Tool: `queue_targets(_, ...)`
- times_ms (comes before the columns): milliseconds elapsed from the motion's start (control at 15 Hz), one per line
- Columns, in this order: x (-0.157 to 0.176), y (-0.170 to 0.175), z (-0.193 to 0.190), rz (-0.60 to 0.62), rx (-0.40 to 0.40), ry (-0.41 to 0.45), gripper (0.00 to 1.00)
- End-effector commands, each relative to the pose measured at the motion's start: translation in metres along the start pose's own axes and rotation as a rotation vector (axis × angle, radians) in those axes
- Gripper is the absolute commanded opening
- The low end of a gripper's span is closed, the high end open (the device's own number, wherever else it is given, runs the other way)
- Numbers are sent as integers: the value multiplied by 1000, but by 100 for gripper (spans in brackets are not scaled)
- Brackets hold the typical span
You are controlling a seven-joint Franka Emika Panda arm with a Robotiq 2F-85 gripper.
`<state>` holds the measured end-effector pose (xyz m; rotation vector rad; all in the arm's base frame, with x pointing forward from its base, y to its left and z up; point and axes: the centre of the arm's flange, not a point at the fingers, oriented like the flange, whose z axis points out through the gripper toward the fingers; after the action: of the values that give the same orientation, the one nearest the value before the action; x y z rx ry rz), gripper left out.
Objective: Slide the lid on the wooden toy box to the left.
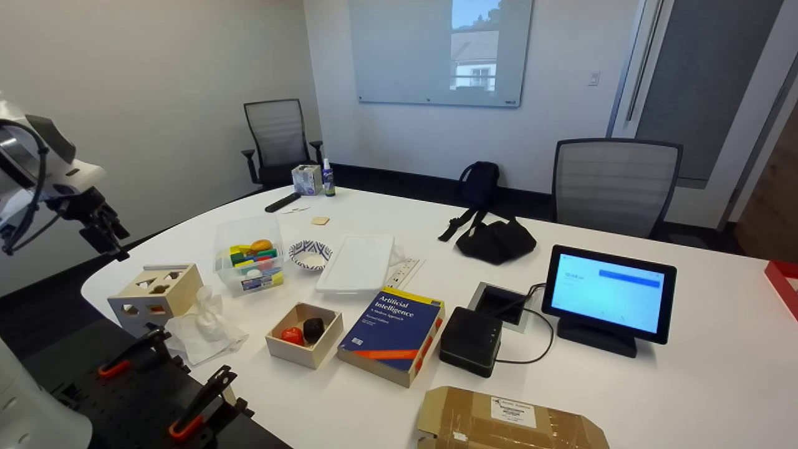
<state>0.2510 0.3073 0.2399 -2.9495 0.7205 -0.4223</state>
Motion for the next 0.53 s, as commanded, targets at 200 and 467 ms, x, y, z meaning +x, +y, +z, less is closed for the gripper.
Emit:
queue_targets(200, 2, -15, 76, 15, 92, -16, 100)
queue_targets(467, 6, -27, 93, 2, 112, -50, 100)
